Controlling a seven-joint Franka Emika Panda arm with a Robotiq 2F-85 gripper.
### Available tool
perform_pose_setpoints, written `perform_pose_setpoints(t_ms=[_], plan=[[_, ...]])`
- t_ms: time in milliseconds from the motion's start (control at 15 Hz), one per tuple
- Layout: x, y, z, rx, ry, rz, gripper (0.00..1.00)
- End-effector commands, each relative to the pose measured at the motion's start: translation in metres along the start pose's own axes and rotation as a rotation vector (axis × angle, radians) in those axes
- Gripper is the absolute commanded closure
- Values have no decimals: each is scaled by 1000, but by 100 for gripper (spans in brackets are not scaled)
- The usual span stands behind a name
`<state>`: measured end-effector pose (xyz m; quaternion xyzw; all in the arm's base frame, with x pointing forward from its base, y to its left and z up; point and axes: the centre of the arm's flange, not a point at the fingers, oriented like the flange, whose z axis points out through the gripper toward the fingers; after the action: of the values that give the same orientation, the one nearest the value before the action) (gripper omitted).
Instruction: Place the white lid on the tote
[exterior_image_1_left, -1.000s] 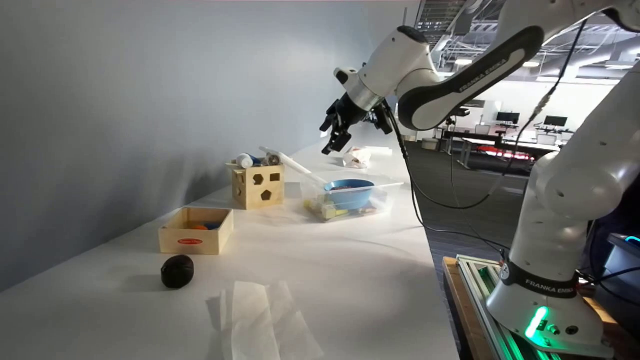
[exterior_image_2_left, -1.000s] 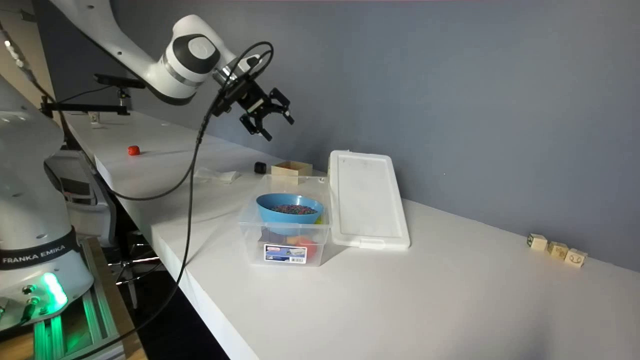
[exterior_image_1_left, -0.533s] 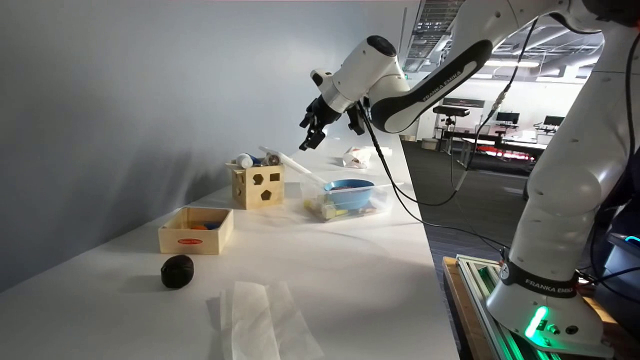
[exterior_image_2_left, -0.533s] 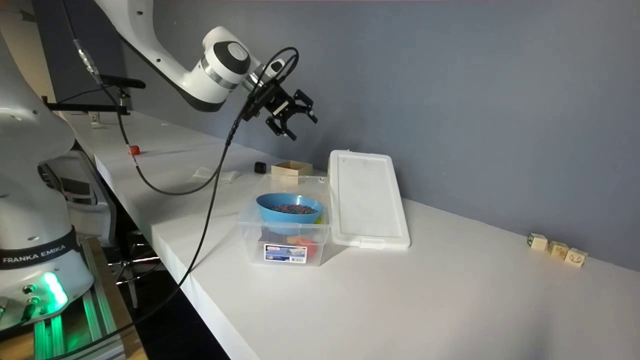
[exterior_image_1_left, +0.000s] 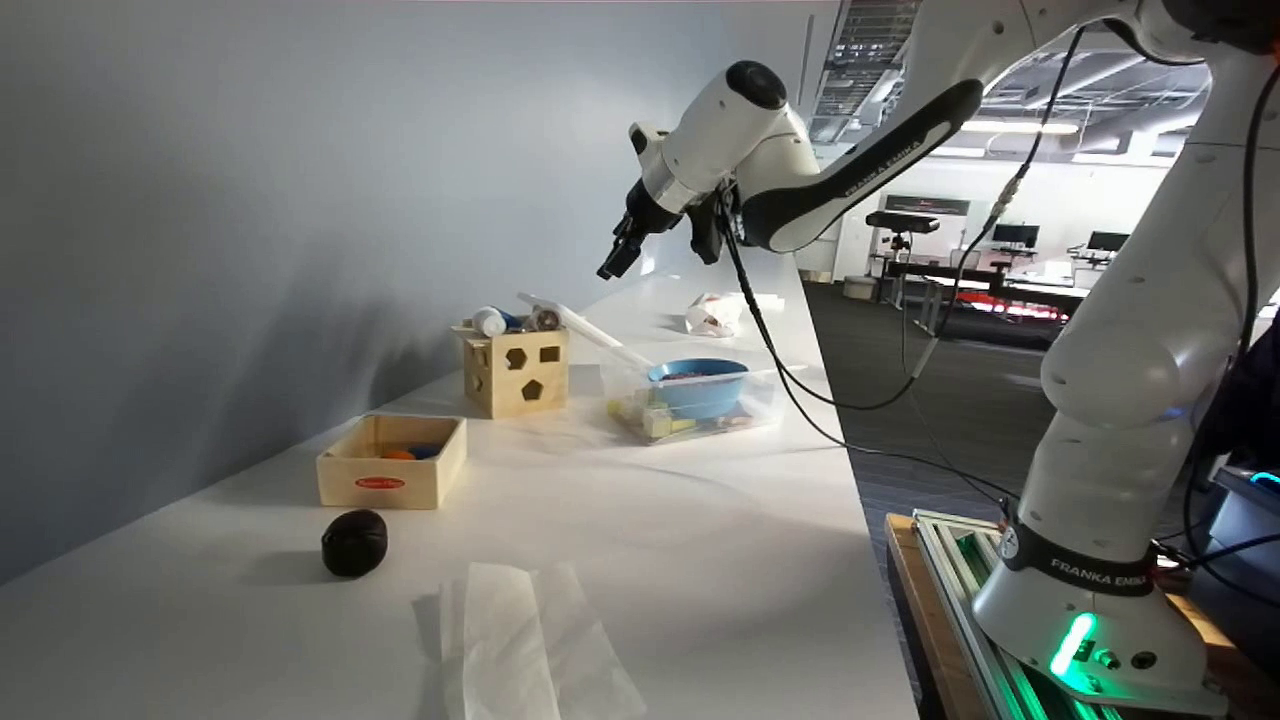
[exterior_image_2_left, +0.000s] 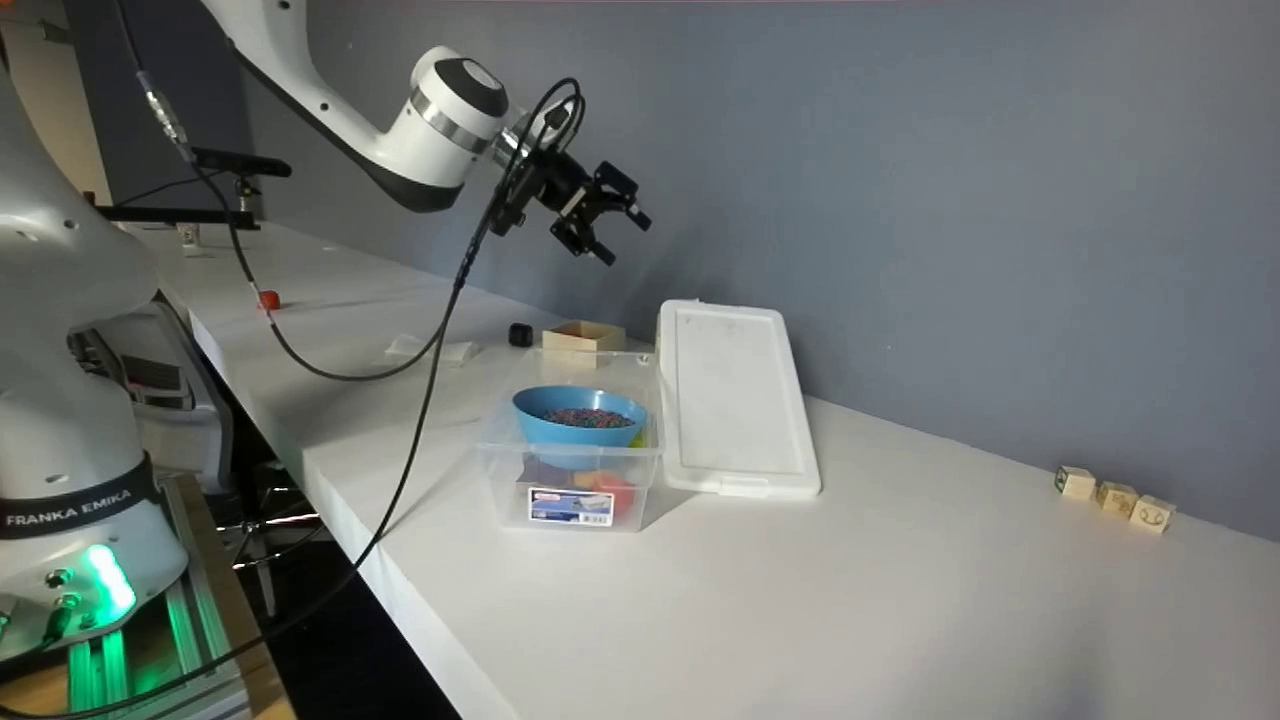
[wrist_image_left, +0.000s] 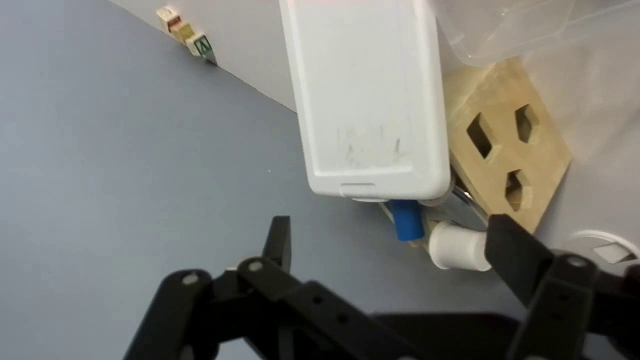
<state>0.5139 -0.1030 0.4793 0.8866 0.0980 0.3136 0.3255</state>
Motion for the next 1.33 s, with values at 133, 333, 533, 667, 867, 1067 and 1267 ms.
perform_pose_setpoints(t_ms=[133,333,533,667,867,1067,1267], plan=[[27,-54,45,-152,-215,84,0],[13,-61,28,-119,-208,67,0],[14,-73,41,-96,-226,67,0],[23,-80,53,-140,-214,111,0],[49,-89,69,-154,-165,150,0],[68,-89,83,-221,-206,217,0],[76,-86,102,-292,-250,249,0]])
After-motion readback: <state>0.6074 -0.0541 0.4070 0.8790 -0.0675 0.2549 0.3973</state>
